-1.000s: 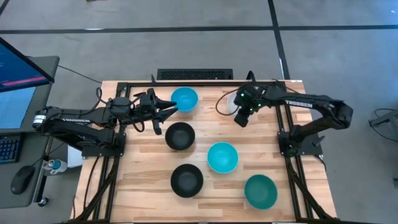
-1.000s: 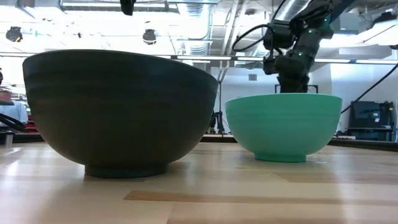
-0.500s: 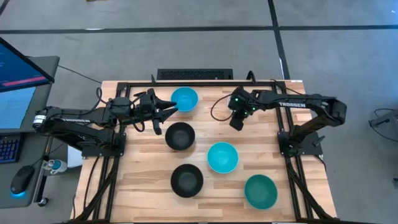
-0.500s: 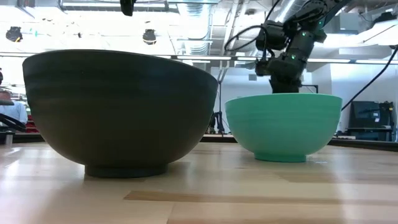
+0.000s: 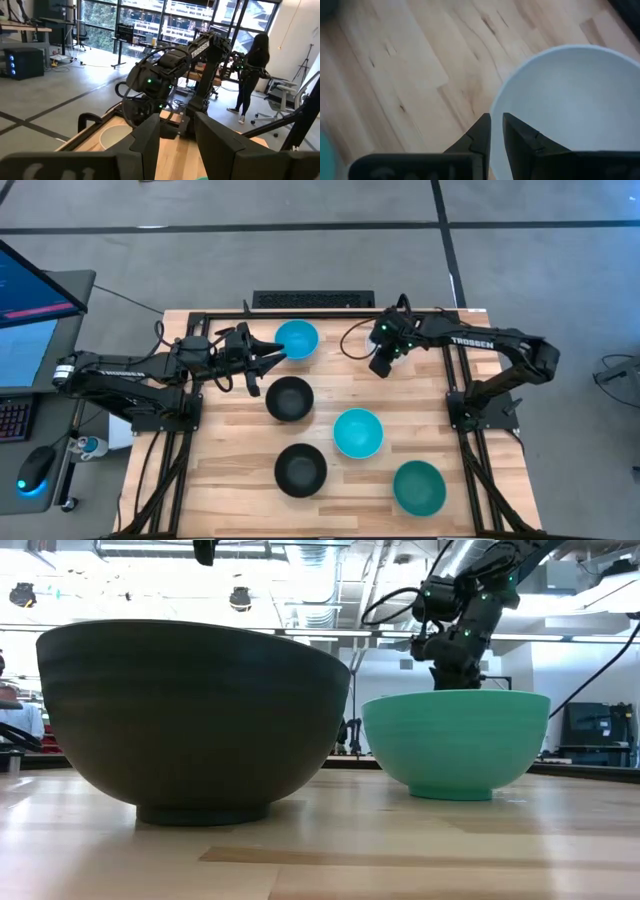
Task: Nest bowls inside each other
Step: Stack the white bowl on top of the light blue bowl
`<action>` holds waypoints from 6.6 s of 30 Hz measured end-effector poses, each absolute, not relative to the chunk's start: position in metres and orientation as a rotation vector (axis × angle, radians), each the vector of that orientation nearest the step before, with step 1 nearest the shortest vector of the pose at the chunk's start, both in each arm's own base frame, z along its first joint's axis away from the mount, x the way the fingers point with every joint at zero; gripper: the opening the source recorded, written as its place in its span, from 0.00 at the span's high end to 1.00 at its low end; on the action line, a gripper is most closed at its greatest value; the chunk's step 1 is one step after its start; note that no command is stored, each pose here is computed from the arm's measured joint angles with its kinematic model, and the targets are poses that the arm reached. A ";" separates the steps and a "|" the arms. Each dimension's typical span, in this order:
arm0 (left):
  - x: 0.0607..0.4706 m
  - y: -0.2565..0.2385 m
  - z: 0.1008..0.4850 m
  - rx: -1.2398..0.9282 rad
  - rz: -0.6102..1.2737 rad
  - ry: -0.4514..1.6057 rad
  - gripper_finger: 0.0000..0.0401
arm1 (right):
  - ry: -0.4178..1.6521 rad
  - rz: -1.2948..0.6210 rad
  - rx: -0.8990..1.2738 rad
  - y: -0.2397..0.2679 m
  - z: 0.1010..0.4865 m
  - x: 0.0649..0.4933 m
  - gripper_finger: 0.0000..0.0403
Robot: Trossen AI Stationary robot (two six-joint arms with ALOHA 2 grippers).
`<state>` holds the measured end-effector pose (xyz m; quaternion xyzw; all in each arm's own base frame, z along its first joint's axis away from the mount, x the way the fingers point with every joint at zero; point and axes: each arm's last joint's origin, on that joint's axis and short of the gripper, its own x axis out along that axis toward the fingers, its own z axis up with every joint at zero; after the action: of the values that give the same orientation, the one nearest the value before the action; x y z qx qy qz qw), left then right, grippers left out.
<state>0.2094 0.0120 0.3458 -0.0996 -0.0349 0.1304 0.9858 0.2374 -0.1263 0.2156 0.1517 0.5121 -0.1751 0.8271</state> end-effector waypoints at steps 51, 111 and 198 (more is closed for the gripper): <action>0.210 0.011 0.345 -0.207 0.236 -0.062 0.71 | 0.991 -0.393 0.348 -0.123 0.213 0.245 0.82; 0.210 0.010 0.344 -0.181 0.209 -0.045 0.71 | 1.160 -0.380 0.429 -0.115 0.194 0.244 0.82; 0.210 0.009 0.345 -0.232 0.179 -0.058 0.71 | 1.321 -0.392 0.436 -0.135 0.218 0.254 0.72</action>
<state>0.2099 0.0093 0.3451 -0.1155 -0.0290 0.0891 0.9889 0.2544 -0.1351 0.2182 0.1997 0.6044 -0.1794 0.7501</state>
